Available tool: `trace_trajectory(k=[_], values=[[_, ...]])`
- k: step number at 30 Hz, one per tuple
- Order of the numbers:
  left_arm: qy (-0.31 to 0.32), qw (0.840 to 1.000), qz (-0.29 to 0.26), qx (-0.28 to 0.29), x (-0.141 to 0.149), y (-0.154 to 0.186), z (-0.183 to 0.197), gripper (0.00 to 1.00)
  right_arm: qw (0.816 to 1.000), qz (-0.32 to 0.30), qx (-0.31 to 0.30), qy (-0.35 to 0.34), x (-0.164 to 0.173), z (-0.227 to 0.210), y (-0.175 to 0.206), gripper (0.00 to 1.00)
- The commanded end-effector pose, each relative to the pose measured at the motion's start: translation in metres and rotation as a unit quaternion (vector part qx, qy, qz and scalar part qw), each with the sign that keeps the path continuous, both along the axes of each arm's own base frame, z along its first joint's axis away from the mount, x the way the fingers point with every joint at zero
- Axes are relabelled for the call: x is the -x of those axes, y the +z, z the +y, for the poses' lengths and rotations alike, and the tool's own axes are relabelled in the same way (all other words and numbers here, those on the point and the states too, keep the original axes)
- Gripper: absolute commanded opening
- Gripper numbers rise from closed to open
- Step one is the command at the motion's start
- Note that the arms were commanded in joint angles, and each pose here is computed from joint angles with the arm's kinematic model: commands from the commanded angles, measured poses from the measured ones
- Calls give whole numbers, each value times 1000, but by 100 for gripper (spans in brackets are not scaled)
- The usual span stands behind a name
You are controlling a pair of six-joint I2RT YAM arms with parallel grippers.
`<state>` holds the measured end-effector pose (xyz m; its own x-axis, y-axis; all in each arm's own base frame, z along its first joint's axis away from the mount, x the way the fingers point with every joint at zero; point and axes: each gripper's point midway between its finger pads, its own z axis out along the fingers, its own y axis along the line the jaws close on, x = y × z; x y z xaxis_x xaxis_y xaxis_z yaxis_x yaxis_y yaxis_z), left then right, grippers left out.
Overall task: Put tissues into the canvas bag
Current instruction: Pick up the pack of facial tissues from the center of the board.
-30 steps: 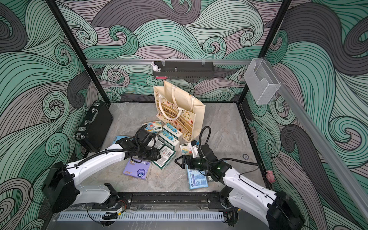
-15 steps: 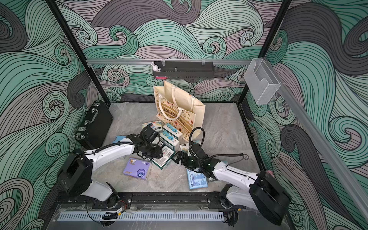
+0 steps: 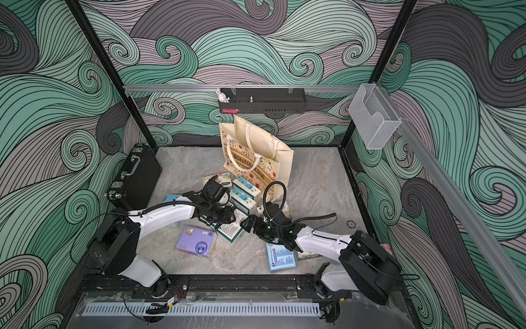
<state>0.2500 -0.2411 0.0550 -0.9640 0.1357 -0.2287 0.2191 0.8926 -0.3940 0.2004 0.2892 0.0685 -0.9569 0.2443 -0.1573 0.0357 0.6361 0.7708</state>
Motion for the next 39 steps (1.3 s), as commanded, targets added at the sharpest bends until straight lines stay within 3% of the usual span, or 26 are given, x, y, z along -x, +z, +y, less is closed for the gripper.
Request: trace_trajectory(k=[1,5,10,24,28,32,39], values=[[7,999,34,33,11,-14,-7,44,1000,10,3,-5,0,4,-8,100],[13,998,47,50,20,-21,-7,43,1000,16,8,-9,0,2,-16,99],[18,998,48,32,26,-31,3,41,999,28,14,-19,-1,1,-23,100],[23,999,42,-1,31,-43,22,20,997,55,34,-36,-3,2,-44,100],[23,999,42,0,32,-43,24,20,999,41,11,-24,-6,12,-38,99],[20,999,45,4,33,-43,23,11,1000,19,-17,-2,-9,24,-29,99],[24,999,46,4,37,-45,29,10,997,2,-78,19,-14,43,-20,98]])
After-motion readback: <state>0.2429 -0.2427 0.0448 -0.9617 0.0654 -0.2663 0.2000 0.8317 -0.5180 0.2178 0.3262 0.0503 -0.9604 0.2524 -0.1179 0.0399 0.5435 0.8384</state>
